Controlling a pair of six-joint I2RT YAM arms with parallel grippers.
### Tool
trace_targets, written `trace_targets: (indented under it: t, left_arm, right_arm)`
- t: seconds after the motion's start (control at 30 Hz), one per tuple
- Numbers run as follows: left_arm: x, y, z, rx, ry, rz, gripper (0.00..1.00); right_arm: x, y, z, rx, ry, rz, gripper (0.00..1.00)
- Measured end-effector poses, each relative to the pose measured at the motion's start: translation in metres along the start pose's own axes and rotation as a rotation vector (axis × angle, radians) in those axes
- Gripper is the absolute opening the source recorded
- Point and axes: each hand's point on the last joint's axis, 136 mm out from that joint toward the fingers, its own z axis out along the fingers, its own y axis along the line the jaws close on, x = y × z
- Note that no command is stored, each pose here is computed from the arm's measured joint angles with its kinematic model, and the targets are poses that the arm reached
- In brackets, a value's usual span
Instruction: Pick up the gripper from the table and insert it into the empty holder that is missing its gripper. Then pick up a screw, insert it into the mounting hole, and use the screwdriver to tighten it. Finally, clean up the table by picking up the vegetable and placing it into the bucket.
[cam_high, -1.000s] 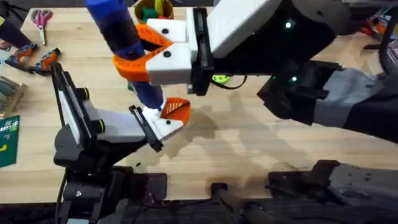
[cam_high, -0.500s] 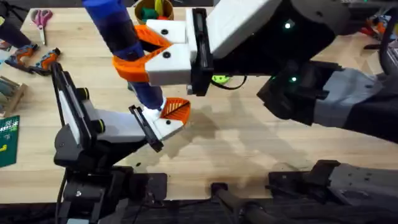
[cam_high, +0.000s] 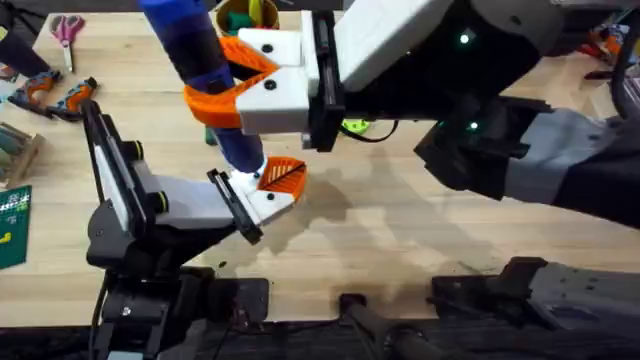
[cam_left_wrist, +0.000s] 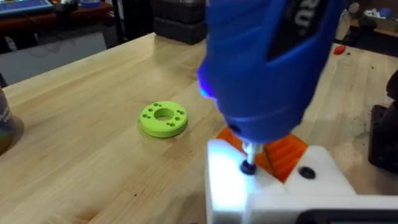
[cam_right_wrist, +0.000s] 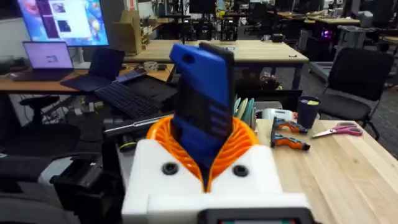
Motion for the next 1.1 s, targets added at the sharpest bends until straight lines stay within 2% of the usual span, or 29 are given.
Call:
trace_targets:
  t: [1.1]
  left_arm:
    - [0.0001,-0.0001,0.0,0.0,0.0,-0.011,0.005]
  right_arm:
    - [0.0073,-0.0034,0.0002,0.016,0.028,0.029,0.027]
